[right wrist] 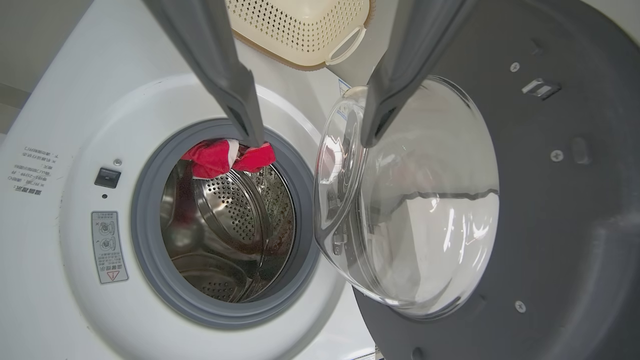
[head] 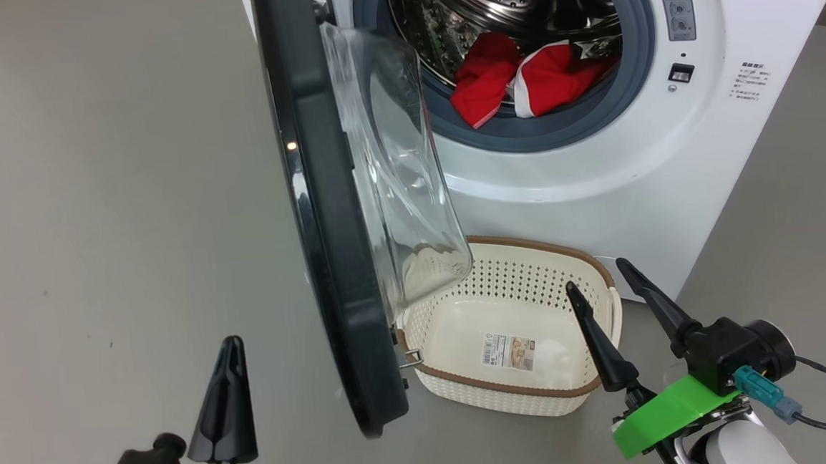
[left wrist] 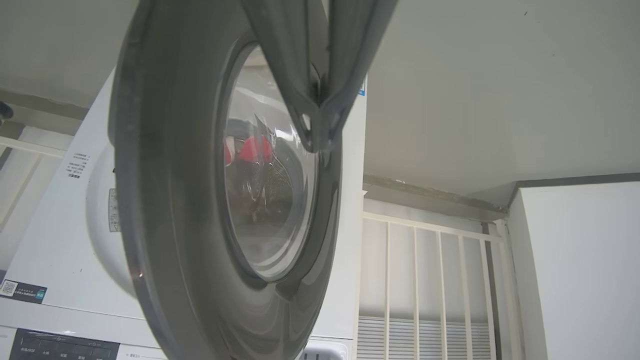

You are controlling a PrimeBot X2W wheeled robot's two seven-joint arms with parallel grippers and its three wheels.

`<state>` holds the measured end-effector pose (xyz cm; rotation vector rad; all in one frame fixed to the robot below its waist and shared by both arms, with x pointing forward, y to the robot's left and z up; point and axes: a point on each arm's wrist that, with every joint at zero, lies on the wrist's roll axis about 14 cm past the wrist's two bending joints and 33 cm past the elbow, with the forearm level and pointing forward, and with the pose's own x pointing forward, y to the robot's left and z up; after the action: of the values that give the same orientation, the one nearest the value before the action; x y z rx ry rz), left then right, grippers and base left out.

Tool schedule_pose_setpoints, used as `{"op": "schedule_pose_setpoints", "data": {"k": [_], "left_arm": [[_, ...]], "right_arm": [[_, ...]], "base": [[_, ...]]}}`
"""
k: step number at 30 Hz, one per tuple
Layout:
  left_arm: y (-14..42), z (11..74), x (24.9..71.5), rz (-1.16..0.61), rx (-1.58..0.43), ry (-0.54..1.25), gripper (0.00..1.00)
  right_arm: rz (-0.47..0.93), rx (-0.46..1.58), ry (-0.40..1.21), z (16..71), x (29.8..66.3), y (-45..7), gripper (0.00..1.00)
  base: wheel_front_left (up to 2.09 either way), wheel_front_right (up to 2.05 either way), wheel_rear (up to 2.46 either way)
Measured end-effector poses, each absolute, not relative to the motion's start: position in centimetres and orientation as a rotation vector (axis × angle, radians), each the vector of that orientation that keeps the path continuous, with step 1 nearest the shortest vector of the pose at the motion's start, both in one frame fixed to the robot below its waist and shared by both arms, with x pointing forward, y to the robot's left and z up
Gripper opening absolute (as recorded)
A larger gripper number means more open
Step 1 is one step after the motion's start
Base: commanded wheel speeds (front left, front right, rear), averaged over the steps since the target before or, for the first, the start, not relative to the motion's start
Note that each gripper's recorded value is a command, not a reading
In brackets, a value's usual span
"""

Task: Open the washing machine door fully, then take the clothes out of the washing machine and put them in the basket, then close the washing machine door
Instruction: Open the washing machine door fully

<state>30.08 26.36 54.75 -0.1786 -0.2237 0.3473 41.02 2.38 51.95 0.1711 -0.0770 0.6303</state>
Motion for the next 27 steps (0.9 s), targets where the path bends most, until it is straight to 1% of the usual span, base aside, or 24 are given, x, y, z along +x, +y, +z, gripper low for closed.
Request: {"op": "schedule_pose_setpoints", "data": {"k": [7,15,21,27], "left_arm": [[26.1,56.6,30.4,0.339,-0.148,-0.277,0.0],[25.3,63.4,30.8,0.292,-0.072,-0.477,0.0],[23.4,67.8,30.7,0.226,-0.033,-0.611,0.0],[21.2,70.1,30.8,0.15,-0.026,-0.668,0.0]], "right_arm": [[0.623,0.172,-0.075,51.8,41.1,2.1,1.0],[0.62,0.179,-0.072,51.8,40.9,2.0,1.0],[0.617,0.179,-0.072,51.8,41.0,1.8,1.0],[0.609,0.181,-0.07,51.7,40.9,1.5,1.0]], "base": [[0.0,0.0,0.0],[0.0,0.0,0.0],[0.0,0.0,0.0],[0.0,0.0,0.0]]}}
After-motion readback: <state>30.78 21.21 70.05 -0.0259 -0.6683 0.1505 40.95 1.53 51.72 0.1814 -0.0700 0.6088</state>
